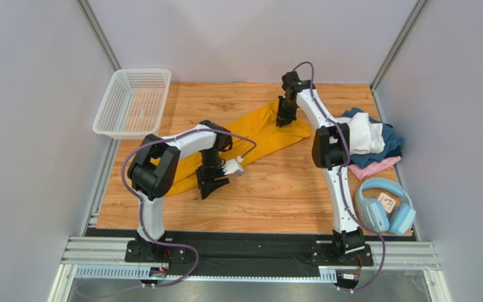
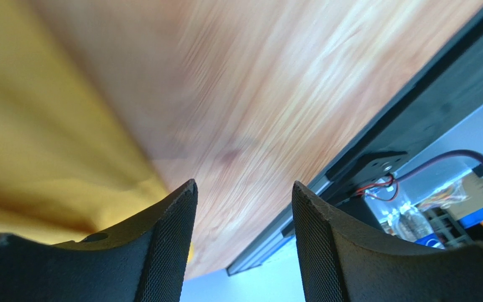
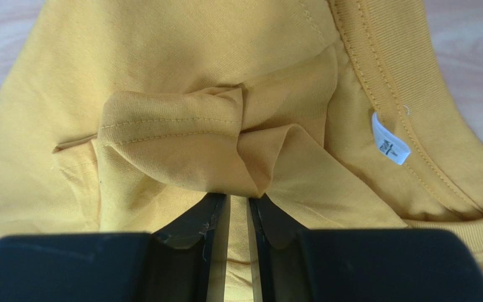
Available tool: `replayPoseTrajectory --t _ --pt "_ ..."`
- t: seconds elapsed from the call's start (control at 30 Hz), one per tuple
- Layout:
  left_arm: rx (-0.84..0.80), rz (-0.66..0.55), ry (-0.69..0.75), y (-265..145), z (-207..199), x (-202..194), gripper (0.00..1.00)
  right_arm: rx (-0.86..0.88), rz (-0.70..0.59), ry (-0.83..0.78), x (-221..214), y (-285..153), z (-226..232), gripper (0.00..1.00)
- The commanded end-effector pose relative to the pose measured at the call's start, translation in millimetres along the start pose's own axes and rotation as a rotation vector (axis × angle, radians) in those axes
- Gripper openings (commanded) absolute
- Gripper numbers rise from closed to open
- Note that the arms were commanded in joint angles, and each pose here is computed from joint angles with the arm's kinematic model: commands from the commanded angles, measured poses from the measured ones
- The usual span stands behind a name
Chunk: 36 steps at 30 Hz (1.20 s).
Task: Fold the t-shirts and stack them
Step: Rotate the tshirt 80 degrees
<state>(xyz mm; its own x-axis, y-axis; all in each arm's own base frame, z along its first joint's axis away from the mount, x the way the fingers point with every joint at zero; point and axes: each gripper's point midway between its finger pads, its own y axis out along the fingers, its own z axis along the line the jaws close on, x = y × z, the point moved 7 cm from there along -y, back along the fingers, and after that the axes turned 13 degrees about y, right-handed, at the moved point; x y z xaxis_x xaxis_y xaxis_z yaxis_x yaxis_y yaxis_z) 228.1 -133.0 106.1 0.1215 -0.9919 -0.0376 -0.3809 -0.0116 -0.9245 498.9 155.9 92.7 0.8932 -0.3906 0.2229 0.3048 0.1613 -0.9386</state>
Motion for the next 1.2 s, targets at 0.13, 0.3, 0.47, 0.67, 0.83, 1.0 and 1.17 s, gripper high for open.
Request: replayPoseTrajectory --t 0.13,0.3,0.47,0.67,0.83,1.0,1.17 --pt "-0.034 -0.092 0.116 -47 -19 36 0.62 0.295 -0.068 -0.006 36 -3 24 0.25" --pt "0.382 -0.329 -0.136 -142 59 -9 0.61 0.402 -0.232 -0.045 55 -91 46 0.29" --pt "0.470 -0.125 -0.387 -112 110 -86 0.59 0.451 -0.272 -0.029 46 -150 50 0.31" --pt "0.392 0.006 -0.387 -43 108 -102 0.59 0.353 -0.134 -0.030 -6 -131 37 0.31" --pt "0.363 0.012 -0.381 -31 105 -103 0.59 0.210 -0.022 -0.017 -31 -87 23 0.27" --pt "0.373 0.028 -0.361 -29 101 -106 0.59 0.082 0.006 -0.003 -28 -54 8 0.26" --pt "0.349 0.048 -0.352 -20 97 -109 0.59 -0.051 0.074 0.025 -34 -28 -15 0.22"
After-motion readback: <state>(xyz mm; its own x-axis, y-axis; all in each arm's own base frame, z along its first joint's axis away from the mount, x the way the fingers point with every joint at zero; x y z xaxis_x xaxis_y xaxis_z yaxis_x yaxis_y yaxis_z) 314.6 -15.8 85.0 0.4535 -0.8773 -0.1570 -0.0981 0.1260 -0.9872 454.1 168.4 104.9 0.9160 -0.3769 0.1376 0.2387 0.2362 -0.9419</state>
